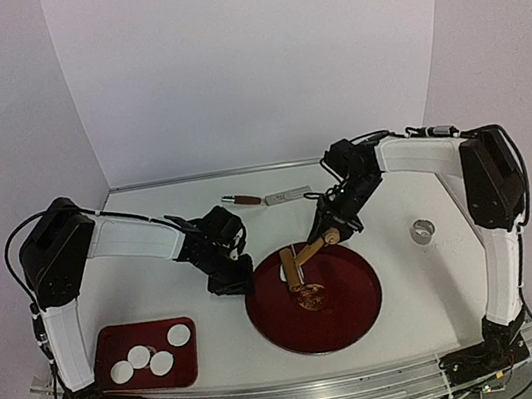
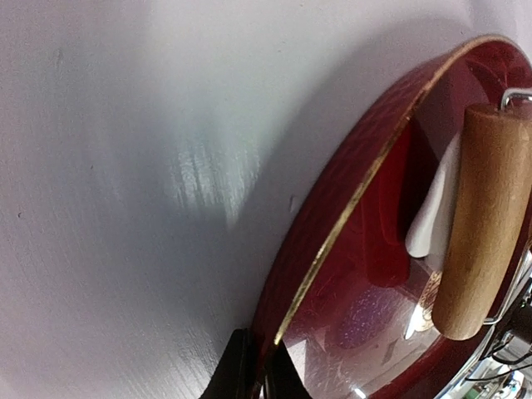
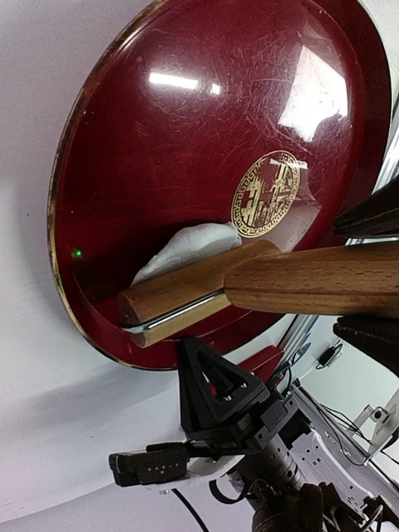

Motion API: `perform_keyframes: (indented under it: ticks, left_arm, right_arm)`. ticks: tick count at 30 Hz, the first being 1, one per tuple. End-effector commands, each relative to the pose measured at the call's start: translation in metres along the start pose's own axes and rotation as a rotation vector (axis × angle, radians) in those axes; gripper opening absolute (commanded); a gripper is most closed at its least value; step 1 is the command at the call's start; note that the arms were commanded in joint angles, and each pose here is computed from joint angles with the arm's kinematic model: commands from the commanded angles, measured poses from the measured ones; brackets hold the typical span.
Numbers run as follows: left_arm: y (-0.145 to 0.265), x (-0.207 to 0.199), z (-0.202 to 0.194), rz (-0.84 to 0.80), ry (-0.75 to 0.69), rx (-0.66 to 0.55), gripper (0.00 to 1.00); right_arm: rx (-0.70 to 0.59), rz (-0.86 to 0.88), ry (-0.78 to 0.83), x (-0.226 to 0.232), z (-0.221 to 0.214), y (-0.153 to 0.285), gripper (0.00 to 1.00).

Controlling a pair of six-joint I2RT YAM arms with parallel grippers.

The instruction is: Roll out the dumpling wrappers from the dough

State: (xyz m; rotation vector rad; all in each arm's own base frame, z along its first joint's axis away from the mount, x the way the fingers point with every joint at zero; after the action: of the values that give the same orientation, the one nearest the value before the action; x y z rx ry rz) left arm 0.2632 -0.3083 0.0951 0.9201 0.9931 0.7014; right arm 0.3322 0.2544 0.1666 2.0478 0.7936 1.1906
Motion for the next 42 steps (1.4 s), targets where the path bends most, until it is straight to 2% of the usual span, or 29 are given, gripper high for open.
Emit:
perform_keyframes:
  ticks: [1,12,20,29,34,37,42]
  left_arm:
    - [-0.009,0.014,-0.003,0.074,0.026,0.046,0.03]
    - [-0.013,0.02,-0.009,0.121,0.014,0.072,0.0]
    - [-0.013,0.021,-0.009,0.135,0.011,0.071,0.0]
    - [-0.012,0.015,-0.005,0.132,-0.011,0.065,0.0]
    - [-0.002,0.011,-0.001,0.128,0.023,0.044,0.01]
    - [0.011,0.006,0.003,0.114,0.049,0.006,0.09]
    - [0.033,-0.004,0.01,0.079,0.074,-0.063,0.24]
  right_arm:
    - [-0.1,-0.197,-0.056,-0.034,0.016,-0.019,0.0]
    - [-0.169,-0.374,-0.072,-0.062,0.021,-0.025,0.0]
    - [-0.11,-0.393,-0.109,-0.075,0.025,-0.042,0.0]
    - [-0.054,-0.275,-0.107,-0.056,0.03,-0.051,0.0]
    - [-0.058,-0.147,0.054,-0.009,0.013,-0.031,0.0]
    - [-0.067,-0.054,0.187,0.024,-0.01,-0.008,0.0]
    - [-0.064,0.097,0.316,0.054,-0.054,0.039,0.0]
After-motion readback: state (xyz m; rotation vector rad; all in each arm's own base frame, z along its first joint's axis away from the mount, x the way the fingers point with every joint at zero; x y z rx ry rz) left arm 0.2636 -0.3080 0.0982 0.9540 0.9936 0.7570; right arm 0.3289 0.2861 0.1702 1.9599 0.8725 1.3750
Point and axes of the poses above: each gripper's point midway between its finger pads, its own y axis back along the fingers, its own x axis along the line the jaws close on, z = x × y, the point moved 9 cm from there along y, back along the fingers, and after that the axes turned 15 degrees about -y, right-handed, at the moved point
